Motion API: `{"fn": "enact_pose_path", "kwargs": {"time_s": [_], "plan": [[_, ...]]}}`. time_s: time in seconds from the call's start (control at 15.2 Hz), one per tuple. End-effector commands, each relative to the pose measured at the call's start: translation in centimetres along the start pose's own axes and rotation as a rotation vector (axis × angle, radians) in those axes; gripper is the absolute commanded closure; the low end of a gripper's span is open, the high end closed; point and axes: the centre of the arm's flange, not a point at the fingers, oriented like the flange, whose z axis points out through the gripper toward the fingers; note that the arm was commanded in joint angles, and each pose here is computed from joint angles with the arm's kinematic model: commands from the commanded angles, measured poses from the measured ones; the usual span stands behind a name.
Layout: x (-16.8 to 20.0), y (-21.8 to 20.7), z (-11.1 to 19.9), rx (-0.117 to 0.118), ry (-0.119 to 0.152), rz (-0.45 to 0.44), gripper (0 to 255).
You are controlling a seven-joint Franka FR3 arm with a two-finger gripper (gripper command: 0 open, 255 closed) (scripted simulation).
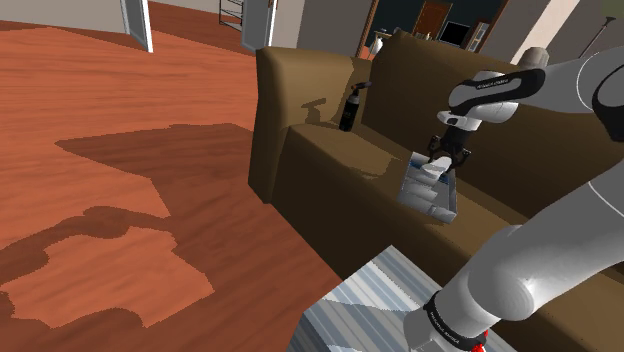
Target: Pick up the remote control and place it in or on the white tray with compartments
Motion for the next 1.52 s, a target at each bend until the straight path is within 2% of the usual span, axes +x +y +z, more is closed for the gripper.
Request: {"fn": "enact_pose_path", "kwargs": {"time_s": [0.0, 0.46, 0.53, 0.86, 1.12, 1.45], "plan": [[-0.1, 0.1, 1.2, -0.001, -0.001, 0.0, 255], [-0.1, 0.1, 1.2, -0.001, -0.001, 0.0, 255], [-0.1, 0.1, 1.2, -0.001, -0.001, 0.0, 0], [-0.1, 0.1, 1.2, -0.001, -0.001, 0.0, 0], [-0.1, 0.1, -3.8, -0.001, -0.001, 0.0, 0], [-0.1, 0.1, -3.8, -0.001, -0.001, 0.0, 0]]}}
